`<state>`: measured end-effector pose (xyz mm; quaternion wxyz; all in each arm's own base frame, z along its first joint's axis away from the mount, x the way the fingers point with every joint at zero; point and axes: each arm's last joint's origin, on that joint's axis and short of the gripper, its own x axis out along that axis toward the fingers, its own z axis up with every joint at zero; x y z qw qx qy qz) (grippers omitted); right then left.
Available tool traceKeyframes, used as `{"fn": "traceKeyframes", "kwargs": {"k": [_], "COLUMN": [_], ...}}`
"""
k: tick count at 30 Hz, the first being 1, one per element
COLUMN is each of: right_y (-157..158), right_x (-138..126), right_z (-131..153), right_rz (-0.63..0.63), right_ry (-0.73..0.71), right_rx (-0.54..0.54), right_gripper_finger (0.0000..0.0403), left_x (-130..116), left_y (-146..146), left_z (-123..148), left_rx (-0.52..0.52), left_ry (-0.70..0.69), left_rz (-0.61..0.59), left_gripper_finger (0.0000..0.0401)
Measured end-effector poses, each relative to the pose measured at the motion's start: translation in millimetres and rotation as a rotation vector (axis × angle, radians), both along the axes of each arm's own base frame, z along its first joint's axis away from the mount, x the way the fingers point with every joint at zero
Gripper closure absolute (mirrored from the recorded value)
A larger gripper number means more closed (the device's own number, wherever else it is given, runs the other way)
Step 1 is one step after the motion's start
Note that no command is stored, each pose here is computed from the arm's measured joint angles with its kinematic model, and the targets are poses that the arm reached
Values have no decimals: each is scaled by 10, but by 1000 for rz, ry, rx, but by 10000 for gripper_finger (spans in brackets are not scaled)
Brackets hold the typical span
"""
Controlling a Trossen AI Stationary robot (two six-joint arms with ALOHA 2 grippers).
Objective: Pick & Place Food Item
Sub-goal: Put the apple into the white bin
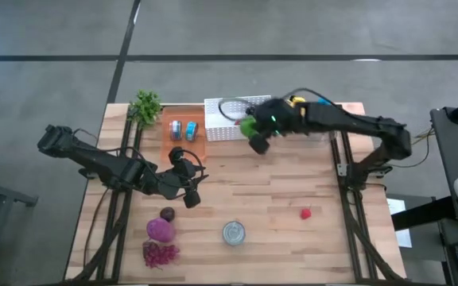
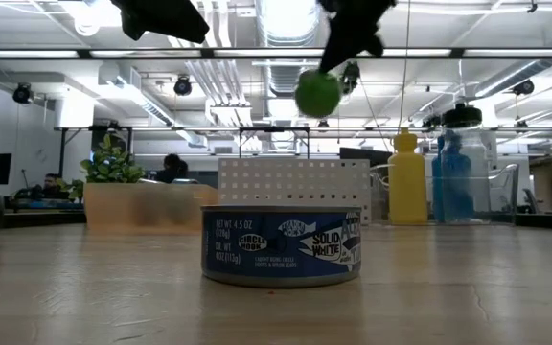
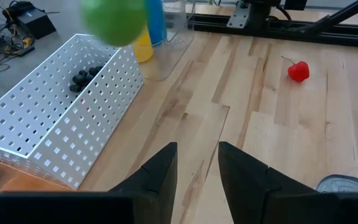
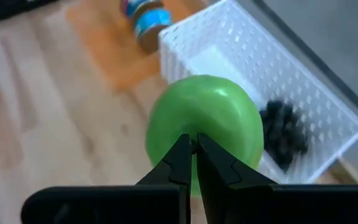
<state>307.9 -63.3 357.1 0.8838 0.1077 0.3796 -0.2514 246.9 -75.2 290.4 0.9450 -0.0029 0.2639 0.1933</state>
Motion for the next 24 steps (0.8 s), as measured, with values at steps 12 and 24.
{"fn": "traceKeyframes", "kwargs": {"k": [12, 24], "right_y": [-984, -1329], "right_x": [597, 955], "right_z": [-364, -681], "right_rz": [54, 117], "right_ry": [-21, 28], "right_rx": [55, 87], "right_gripper_finger": [394, 394], "left_x": [3, 4], "left_y": [0, -2], "left_z": [3, 6], "left_rx": [17, 16], "left_ry": [4, 1], "left_rz": [-12, -12], "left_gripper_finger": [283, 283]}}
